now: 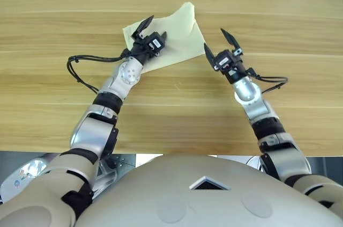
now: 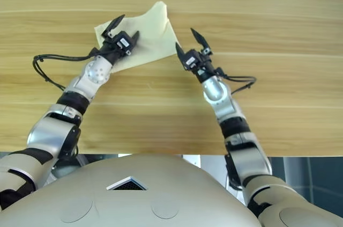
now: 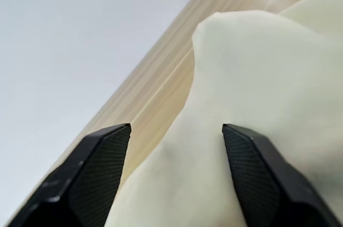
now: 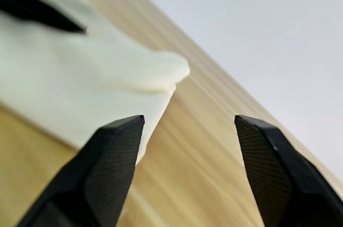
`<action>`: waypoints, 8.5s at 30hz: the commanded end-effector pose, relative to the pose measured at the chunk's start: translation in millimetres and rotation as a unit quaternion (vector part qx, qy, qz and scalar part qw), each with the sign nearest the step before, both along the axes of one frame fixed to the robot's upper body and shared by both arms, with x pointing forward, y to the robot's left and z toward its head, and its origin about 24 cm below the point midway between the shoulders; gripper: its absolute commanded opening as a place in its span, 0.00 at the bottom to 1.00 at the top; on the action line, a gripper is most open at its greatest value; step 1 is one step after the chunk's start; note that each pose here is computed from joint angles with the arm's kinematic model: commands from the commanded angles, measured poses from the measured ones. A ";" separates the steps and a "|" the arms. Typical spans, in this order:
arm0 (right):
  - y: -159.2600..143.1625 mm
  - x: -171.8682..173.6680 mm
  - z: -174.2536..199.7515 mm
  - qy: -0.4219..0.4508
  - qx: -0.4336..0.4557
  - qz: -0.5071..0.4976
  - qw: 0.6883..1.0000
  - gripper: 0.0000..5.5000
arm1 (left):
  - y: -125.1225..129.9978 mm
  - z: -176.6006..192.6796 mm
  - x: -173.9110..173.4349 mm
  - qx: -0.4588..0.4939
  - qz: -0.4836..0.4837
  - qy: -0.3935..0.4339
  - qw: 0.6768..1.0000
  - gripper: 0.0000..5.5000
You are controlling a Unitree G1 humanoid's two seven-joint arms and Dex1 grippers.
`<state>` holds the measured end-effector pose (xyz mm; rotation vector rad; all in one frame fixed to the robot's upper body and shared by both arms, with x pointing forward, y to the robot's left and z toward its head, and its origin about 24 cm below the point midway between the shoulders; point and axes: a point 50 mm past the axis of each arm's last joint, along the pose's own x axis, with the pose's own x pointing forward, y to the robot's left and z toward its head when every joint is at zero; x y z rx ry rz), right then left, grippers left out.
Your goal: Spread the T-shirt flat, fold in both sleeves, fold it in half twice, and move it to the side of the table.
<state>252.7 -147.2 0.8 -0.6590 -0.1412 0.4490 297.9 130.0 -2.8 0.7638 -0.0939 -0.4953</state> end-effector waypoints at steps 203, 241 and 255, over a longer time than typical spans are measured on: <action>-123.9 18.0 -18.3 0.165 0.317 -0.491 0.795 0.57 | 117.1 141.0 -44.5 -0.209 0.314 -0.349 0.858 0.58; 75.8 75.7 14.4 0.088 0.294 -0.108 0.945 0.57 | 52.5 23.5 -22.0 -0.321 0.288 -0.038 0.901 0.58; 5.1 25.2 -7.3 0.006 0.267 -0.214 0.939 0.51 | -38.7 6.6 -17.6 -0.296 0.184 -0.025 0.937 0.59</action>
